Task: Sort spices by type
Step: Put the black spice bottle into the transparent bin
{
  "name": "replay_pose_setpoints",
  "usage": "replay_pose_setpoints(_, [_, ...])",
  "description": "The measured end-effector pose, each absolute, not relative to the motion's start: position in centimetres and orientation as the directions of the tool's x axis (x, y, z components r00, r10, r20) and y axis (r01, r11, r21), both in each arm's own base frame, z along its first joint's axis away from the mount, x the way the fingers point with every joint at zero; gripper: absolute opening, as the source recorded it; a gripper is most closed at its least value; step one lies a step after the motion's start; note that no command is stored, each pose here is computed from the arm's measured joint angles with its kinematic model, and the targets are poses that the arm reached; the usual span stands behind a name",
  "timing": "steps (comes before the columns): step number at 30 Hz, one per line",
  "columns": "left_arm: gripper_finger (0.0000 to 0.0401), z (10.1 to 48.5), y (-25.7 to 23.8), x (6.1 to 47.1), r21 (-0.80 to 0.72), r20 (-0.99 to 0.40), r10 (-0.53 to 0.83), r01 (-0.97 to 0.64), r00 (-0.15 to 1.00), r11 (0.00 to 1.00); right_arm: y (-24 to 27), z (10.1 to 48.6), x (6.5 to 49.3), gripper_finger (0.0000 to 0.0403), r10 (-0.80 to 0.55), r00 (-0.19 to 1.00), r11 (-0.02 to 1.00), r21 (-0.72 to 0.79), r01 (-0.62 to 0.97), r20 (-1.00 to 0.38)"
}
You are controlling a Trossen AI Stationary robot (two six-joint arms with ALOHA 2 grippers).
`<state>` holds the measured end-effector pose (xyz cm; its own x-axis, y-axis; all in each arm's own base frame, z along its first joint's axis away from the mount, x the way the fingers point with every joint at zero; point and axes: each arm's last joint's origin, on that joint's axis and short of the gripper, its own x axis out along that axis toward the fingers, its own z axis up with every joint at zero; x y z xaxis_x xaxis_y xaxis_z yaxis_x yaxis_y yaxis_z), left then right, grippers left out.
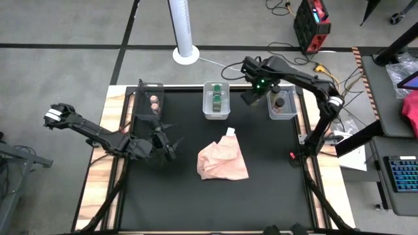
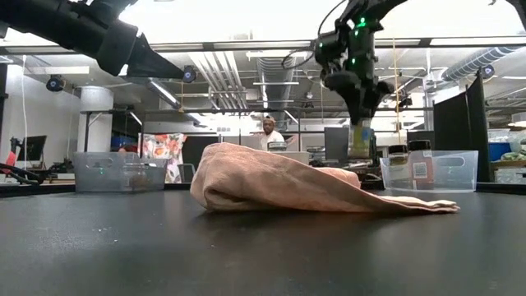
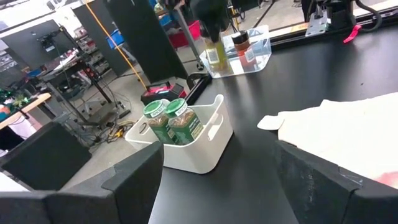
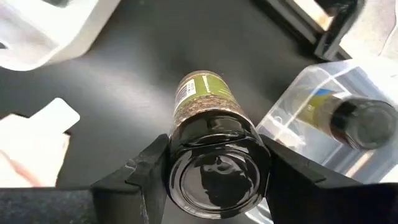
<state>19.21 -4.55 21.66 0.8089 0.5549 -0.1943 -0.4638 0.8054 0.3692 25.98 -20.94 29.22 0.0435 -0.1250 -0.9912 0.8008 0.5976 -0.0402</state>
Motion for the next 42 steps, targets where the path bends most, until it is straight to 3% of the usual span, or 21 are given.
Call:
replay_pose_setpoints(13, [0.0284, 21.7, -4.6, 19.2, 0.433, -0.190, 0.555, -0.438, 0.810, 0.788, -20.4, 35.3, 24.4, 0.0197, -0.205, 0.110, 0.552, -0.022, 0.834, -0.973])
replay_pose_setpoints(19, [0.0284, 22.6, -4.6, 19.5, 0.466, -0.172, 0.553, -0.427, 0.816, 0.775, -21.4, 37.2, 22.0, 0.0197, -0.217, 0.042, 0.470, -0.067, 0.880, -0.975])
replay_pose_setpoints(25, [0.0284, 23.5, -4.7, 19.7, 0.496, -0.155, 0.551, -0.418, 0.820, 0.761, -23.7, 37.3, 19.4, 0.0197, -0.188, 0.054, 0.350, -0.016, 0.937, -0.981])
replay_pose_setpoints(30, [0.0284, 23.6, -4.7, 19.8, 0.499, -0.154, 0.551, -0.417, 0.820, 0.760, -25.5, 36.2, 17.0, 0.0197, -0.187, -0.032, 0.248, -0.078, 0.966, -0.982])
replay_pose_setpoints(42, [0.0284, 23.7, -4.6, 19.8, 0.498, -0.153, 0.556, -0.422, 0.817, 0.758, -26.3, 35.7, 15.0, 0.0197, -0.158, -0.041, 0.237, -0.078, 0.968, -0.987])
